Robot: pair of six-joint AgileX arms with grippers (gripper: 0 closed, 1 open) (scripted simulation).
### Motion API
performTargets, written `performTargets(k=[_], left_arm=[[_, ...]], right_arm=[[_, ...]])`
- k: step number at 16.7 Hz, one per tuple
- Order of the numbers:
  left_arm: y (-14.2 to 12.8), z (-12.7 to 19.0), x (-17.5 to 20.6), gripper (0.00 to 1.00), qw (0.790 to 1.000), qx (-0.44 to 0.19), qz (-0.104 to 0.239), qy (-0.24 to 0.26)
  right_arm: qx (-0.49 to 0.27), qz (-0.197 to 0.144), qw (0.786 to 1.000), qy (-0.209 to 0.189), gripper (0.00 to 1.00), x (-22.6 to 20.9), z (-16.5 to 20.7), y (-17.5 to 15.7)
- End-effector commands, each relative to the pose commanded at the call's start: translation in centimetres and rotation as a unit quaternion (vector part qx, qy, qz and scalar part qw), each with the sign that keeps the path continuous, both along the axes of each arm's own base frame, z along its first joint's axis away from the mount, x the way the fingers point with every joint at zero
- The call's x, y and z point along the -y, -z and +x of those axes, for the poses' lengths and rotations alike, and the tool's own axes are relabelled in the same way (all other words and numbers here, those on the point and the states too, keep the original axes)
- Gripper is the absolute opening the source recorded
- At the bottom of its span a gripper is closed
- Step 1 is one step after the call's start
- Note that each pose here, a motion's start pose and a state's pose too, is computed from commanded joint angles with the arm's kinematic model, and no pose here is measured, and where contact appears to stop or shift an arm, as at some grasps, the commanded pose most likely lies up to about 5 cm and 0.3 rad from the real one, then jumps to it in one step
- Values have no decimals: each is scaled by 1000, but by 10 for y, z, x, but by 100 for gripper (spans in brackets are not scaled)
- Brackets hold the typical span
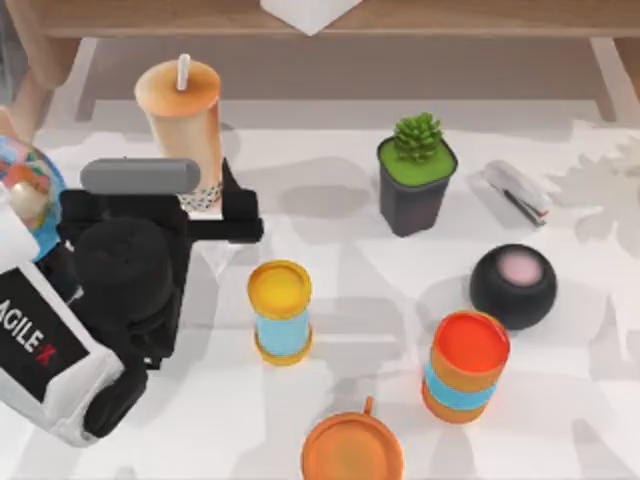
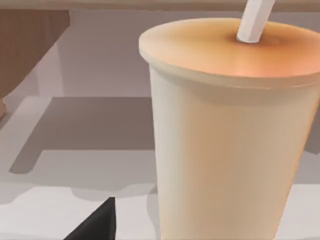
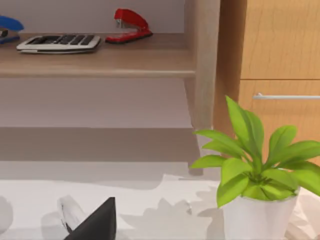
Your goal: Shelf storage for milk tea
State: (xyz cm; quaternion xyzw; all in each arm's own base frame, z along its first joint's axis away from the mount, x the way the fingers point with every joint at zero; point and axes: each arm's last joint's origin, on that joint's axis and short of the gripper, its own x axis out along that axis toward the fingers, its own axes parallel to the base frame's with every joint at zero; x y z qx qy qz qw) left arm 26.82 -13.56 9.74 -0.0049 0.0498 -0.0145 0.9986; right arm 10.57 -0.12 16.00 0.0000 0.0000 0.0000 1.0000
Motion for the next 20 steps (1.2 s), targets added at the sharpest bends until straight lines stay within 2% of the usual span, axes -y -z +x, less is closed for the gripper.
performTargets(k=[5, 13, 17, 20], left_arm=[[2, 10, 4, 100, 1000, 2, -1, 6], [8, 78, 2, 100, 1000, 1, 0, -1], [8, 80, 2, 100, 1000, 0, 0, -1], [8, 80, 2, 77, 1000, 0, 0, -1]], right_arm=[[0, 0, 1000, 0, 100, 0, 0, 0], [0, 0, 1000, 0, 100, 0, 0, 0], [0, 0, 1000, 0, 100, 0, 0, 0], [0, 0, 1000, 0, 100, 0, 0, 0]])
